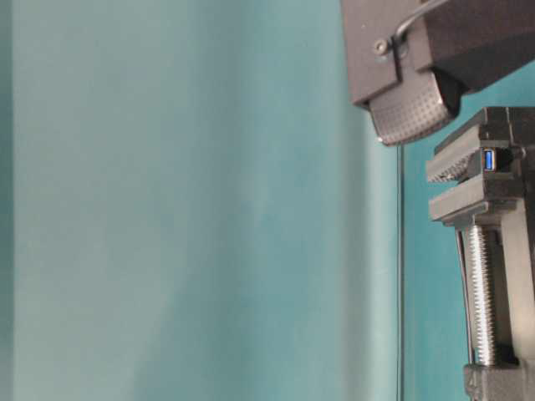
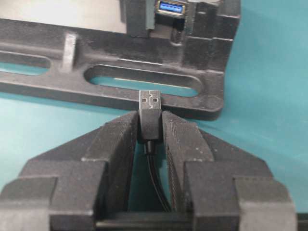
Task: Insert the USB cable into the fixed female connector.
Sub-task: 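Carry the held USB plug with the right gripper toward the vise port, then align the USB plug with the blue port between the vise jaws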
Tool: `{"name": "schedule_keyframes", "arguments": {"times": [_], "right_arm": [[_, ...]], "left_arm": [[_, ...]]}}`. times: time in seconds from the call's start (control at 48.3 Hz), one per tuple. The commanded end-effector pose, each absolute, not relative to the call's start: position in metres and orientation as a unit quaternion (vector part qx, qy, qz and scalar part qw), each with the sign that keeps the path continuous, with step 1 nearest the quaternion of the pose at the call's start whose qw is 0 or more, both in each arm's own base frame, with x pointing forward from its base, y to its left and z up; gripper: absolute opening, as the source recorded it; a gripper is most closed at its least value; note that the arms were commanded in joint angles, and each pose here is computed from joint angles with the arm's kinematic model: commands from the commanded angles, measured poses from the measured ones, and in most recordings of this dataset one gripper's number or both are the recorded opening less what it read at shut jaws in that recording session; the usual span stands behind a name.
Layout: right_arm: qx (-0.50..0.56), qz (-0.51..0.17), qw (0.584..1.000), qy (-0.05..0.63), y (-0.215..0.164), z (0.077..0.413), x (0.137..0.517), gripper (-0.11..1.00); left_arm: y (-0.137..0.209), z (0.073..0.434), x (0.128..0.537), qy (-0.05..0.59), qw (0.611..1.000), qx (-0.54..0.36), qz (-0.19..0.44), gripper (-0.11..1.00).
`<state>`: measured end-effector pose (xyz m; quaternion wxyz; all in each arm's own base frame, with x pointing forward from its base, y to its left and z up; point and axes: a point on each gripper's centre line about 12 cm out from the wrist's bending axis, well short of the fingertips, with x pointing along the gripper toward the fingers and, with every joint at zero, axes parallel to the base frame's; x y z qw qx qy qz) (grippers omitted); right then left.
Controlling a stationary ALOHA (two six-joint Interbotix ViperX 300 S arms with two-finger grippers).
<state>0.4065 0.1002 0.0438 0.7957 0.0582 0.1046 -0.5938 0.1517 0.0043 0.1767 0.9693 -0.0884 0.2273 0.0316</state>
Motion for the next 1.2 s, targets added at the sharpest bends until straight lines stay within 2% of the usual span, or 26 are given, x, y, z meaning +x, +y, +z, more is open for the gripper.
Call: {"name": "schedule_keyframes", "arguments": {"times": [0.0,0.269,1.18], "right_arm": [[0.068,-0.599,0.793,0.092,0.102,0.056,0.41,0.22],[0.062,-0.61,0.786,0.078,0.103,0.063,0.411,0.22],[0.066,-0.629,0.772,0.07,0.091,0.088,0.422,0.22]], "left_arm": [[0.004,0.191,0.157,0.201,0.975,-0.088,0.029,1.0],[0.002,0.201,0.161,0.137,0.987,-0.083,0.019,1.0],[-0.001,0.197,0.16,0.14,0.987,-0.083,0.009,1.0]]}}
